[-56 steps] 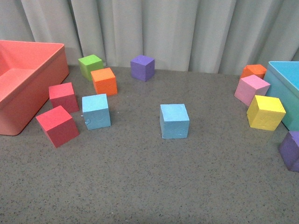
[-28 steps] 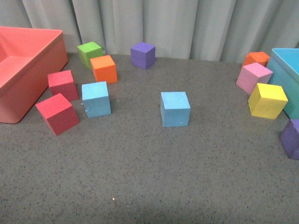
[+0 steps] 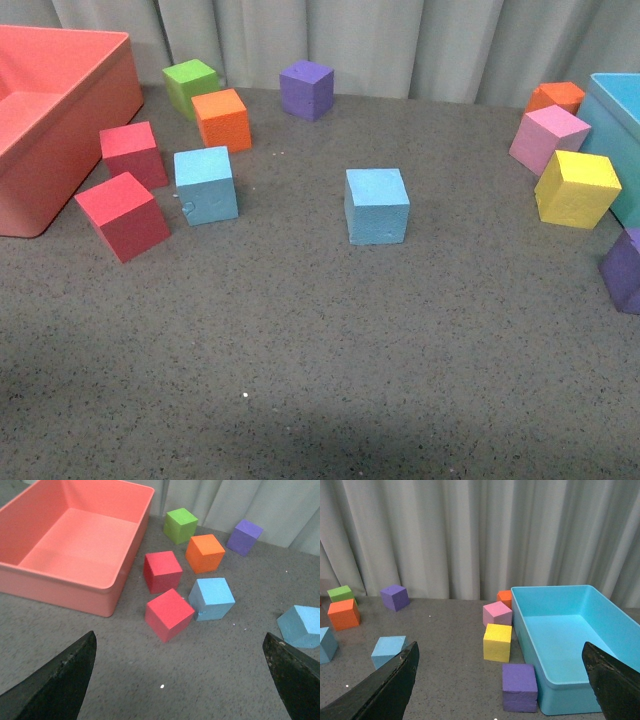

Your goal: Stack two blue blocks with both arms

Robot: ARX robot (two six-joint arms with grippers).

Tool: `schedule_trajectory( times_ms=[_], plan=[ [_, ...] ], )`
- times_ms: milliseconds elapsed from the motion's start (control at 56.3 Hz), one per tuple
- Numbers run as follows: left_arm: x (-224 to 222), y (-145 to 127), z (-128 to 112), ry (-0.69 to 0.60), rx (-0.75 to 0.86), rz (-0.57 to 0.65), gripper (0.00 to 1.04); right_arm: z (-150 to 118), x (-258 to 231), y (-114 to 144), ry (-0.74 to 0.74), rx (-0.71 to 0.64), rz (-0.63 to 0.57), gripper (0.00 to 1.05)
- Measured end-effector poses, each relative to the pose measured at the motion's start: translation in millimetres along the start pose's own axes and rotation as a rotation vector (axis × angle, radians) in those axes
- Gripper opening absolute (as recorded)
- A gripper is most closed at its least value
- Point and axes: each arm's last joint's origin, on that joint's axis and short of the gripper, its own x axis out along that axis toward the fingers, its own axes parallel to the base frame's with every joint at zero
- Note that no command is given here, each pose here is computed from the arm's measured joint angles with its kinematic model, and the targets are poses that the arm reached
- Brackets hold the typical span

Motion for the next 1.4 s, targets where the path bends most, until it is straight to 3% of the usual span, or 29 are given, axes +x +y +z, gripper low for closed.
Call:
schedule_trajectory(
  times_ms=[320,604,1404],
  plan=[
    [141.4,-59.6,20.7,0.351,0.051,-0.024,0.98,0.0,0.0,0.0,0.000,0.000,0.000,0.95],
    [224.2,-95.9,18.4,0.521,0.045,0.006,0.98,0.0,0.0,0.0,0.000,0.000,0.000,0.95],
    [297.2,-109.0,-13.8,0.696,-0.049,0.119,0.98,0.0,0.0,0.0,0.000,0.000,0.000,0.95]
  ],
)
